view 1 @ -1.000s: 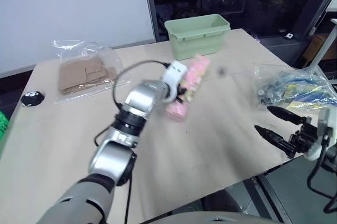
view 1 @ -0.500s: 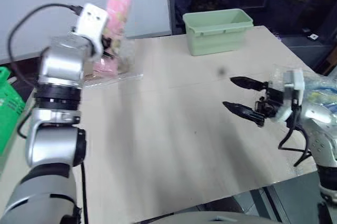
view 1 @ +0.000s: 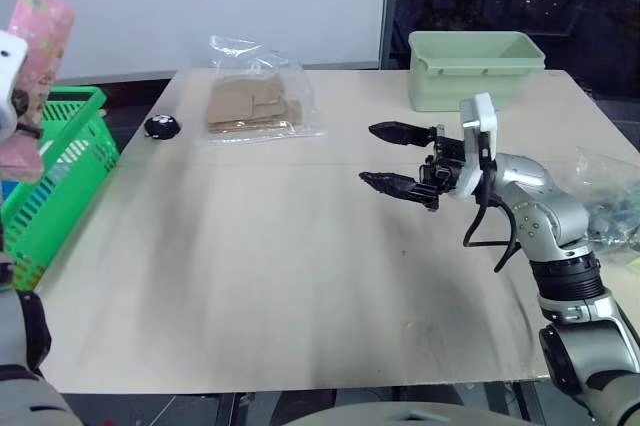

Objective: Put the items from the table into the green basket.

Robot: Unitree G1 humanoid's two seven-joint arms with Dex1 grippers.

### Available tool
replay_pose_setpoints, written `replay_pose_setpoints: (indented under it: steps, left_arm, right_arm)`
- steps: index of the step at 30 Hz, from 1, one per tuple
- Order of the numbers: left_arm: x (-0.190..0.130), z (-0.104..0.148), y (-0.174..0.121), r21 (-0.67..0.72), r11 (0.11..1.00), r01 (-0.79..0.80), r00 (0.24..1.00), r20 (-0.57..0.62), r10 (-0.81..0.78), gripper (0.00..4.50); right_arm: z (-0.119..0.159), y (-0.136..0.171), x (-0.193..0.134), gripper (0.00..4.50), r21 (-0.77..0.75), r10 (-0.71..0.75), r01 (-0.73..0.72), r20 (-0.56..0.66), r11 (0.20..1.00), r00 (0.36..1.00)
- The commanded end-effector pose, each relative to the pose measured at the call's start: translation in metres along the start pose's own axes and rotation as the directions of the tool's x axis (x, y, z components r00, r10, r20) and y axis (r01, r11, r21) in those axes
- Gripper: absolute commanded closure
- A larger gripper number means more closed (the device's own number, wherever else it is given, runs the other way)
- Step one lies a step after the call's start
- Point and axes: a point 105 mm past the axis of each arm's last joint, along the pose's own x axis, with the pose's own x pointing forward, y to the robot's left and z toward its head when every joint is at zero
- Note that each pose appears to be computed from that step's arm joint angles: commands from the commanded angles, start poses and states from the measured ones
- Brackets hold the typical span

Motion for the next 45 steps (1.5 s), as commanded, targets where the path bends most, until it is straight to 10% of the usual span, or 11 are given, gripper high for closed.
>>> replay_pose_setpoints:
  steps: [1,10,18,27,36,45]
  left_arm:
    - [-0.006,0.000,0.036,0.011,0.993,-0.116,0.993,0.037,0.115,3.31]
    - [0.005,-0.039,0.047,0.012,0.993,-0.113,0.993,-0.040,0.114,3.31]
    - [0.005,-0.039,0.053,0.011,0.992,-0.124,0.991,-0.043,0.124,0.03]
    - [0.007,0.016,0.025,-0.143,0.988,0.050,0.970,0.241,-0.015,0.03]
    - [-0.057,0.046,-0.129,-0.077,0.788,0.611,0.644,0.627,-0.438,0.03]
    - [-0.108,-0.040,-0.251,-0.134,0.607,0.784,0.588,0.475,-0.655,0.03]
  right_arm:
    - [0.012,0.000,0.002,0.00,-0.058,0.010,-0.009,0.015,0.998,1.000]
    - [0.012,0.002,-0.005,0.00,-0.063,-0.020,0.021,0.016,0.998,1.000]
    - [0.011,0.002,-0.013,0.00,-0.063,-0.047,0.047,0.010,0.997,0.999]
    - [0.005,-0.002,-0.023,0.00,-0.072,-0.081,0.079,-0.028,0.994,0.996]
    - [-0.038,-0.025,-0.090,0.00,-0.111,-0.374,0.359,-0.178,0.927,0.910]
    - [-0.081,-0.001,-0.134,0.00,-0.098,-0.508,0.502,-0.275,0.860,0.817]
